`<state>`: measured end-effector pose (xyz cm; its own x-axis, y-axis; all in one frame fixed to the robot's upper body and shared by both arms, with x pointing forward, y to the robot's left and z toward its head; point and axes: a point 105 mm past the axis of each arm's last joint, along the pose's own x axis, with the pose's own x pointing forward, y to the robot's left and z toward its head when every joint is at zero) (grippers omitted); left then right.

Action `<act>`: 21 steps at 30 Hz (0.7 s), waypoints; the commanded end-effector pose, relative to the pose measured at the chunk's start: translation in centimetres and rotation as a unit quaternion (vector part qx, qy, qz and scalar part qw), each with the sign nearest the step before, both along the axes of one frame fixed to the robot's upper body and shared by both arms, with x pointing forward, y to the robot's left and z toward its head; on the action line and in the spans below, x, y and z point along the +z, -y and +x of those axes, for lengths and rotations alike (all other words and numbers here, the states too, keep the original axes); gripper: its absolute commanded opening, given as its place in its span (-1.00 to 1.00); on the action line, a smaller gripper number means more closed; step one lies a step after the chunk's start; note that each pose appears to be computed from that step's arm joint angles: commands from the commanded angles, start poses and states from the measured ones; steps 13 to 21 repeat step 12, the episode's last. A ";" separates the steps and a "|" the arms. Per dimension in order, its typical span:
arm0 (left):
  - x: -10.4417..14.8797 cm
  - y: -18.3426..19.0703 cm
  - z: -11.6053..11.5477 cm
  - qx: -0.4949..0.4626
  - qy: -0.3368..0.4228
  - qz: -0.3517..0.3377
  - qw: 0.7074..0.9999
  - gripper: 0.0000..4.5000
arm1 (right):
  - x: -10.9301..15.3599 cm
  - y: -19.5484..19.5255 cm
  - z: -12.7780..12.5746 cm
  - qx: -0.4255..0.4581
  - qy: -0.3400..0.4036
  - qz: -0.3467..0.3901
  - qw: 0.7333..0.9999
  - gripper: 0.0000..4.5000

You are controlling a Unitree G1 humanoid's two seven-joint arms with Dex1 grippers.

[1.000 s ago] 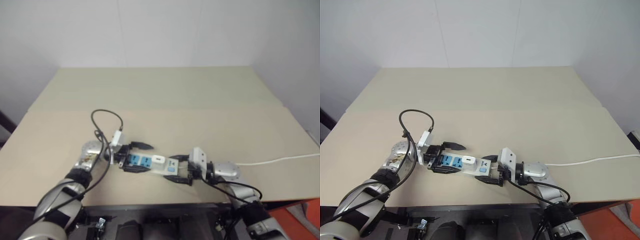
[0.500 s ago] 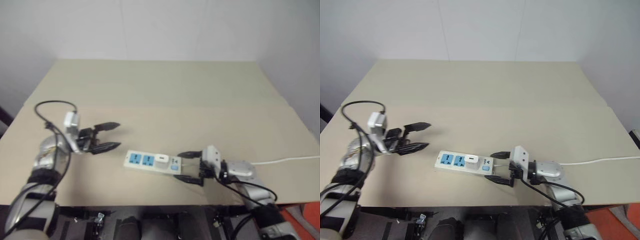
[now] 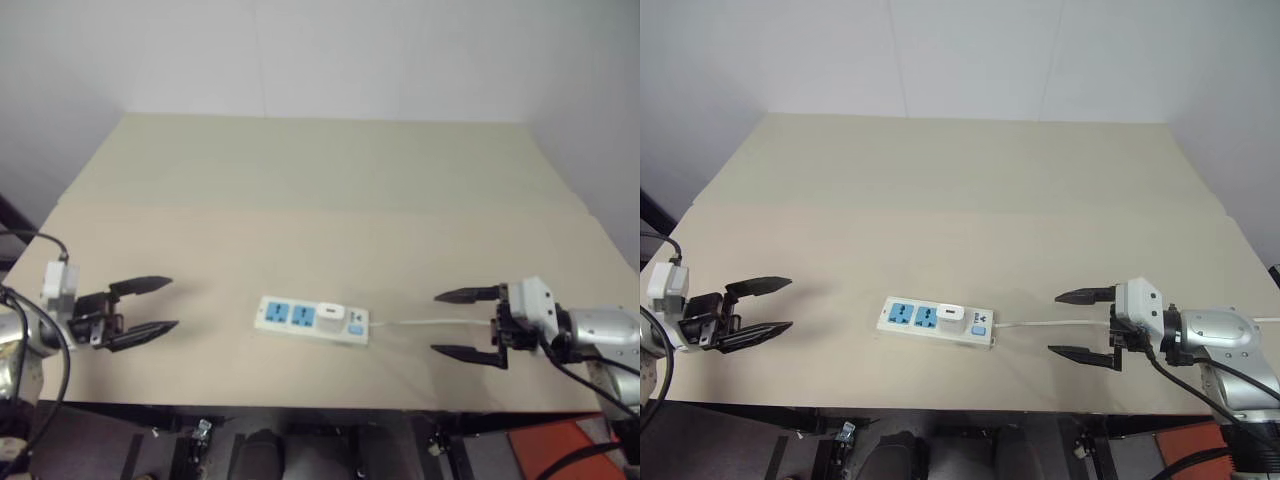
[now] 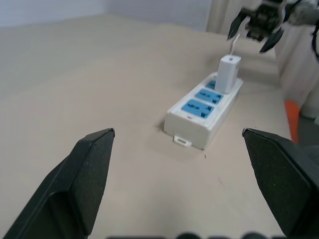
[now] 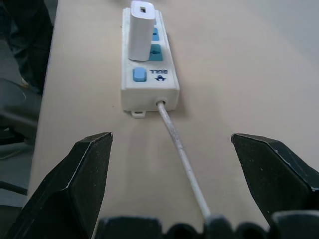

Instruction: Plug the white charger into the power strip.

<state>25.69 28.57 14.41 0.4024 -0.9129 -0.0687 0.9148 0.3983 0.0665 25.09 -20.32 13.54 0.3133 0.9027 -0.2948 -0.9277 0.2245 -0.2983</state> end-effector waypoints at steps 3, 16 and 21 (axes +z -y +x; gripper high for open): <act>1.2 0.2 0.0 -0.002 0.022 -0.004 1.000 1.00 | 1.0 0.1 -0.5 -0.004 0.003 0.006 1.000 0.99; 0.3 0.4 0.5 0.006 0.011 0.020 1.000 1.00 | 0.5 0.4 -1.0 -0.016 -0.007 0.002 1.000 0.99; 0.3 0.4 0.5 0.006 0.011 0.020 1.000 1.00 | 0.5 0.4 -1.0 -0.016 -0.007 0.002 1.000 0.99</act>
